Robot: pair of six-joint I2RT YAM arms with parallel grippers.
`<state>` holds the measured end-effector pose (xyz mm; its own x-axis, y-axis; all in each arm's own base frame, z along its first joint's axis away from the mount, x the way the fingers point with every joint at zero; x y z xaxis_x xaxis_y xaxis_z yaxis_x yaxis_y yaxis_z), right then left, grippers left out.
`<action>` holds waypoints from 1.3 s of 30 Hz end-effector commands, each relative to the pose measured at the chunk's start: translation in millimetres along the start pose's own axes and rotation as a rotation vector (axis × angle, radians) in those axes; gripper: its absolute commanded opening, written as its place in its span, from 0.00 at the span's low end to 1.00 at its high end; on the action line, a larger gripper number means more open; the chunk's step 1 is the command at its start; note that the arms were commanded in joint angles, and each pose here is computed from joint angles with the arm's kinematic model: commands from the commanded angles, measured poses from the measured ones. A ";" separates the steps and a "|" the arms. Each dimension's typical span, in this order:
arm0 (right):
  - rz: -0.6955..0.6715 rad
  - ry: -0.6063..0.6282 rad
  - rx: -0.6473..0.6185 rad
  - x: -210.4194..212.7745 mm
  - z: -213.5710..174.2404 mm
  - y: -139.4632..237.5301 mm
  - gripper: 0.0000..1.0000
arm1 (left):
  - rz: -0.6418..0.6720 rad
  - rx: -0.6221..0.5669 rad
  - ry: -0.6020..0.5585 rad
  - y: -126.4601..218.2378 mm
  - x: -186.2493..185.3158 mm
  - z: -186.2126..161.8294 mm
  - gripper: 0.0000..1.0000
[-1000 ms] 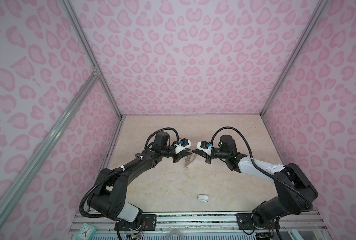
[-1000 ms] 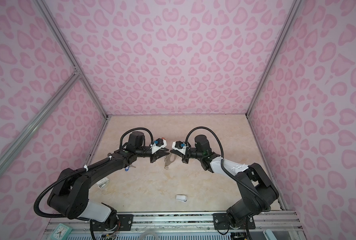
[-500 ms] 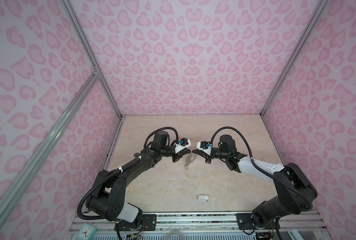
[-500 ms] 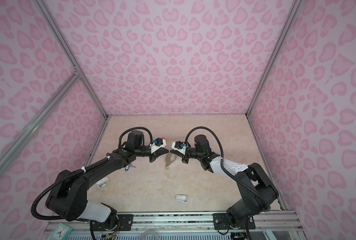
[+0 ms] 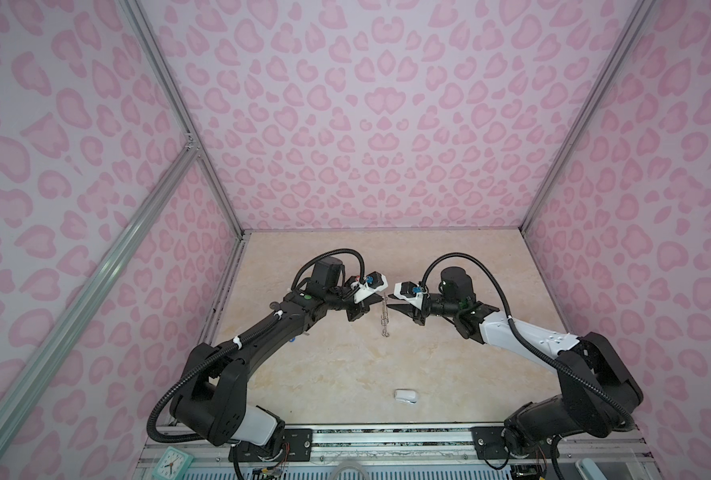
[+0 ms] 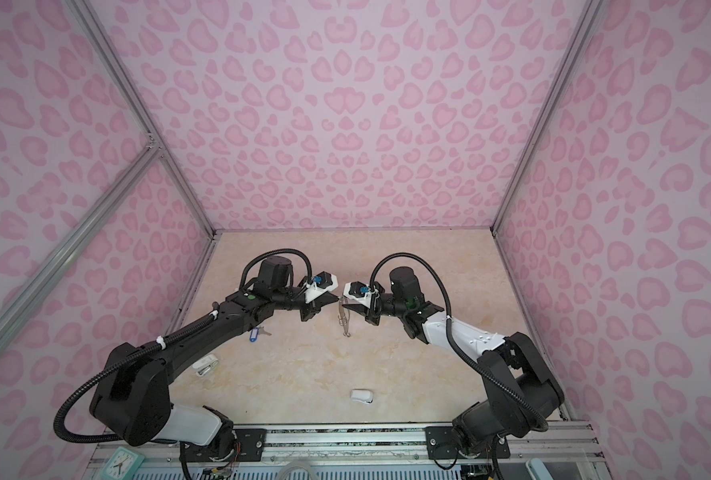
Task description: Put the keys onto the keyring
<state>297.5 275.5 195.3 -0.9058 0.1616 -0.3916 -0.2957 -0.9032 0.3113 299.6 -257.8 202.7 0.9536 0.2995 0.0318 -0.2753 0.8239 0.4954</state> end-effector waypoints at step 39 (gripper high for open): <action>0.038 -0.083 -0.091 13.4 4.0 -10.7 0.00 | -0.010 0.018 -0.091 4.0 -18.5 13.3 0.10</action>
<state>290.1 286.1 189.1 -0.9328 0.1688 -0.3185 -0.2575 -0.9304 0.2610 285.3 -259.5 201.8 0.9562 0.2780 0.0917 -0.2789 0.7696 0.5744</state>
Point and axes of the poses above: each gripper's point midway between its finger pads, its own y axis back along the fingers, its own x axis along the line the jaws close on, z = x × y, the point moved 3 cm from there along y, back along the fingers, and after that the axes turned 9 degrees about y, right-handed, at the moved point
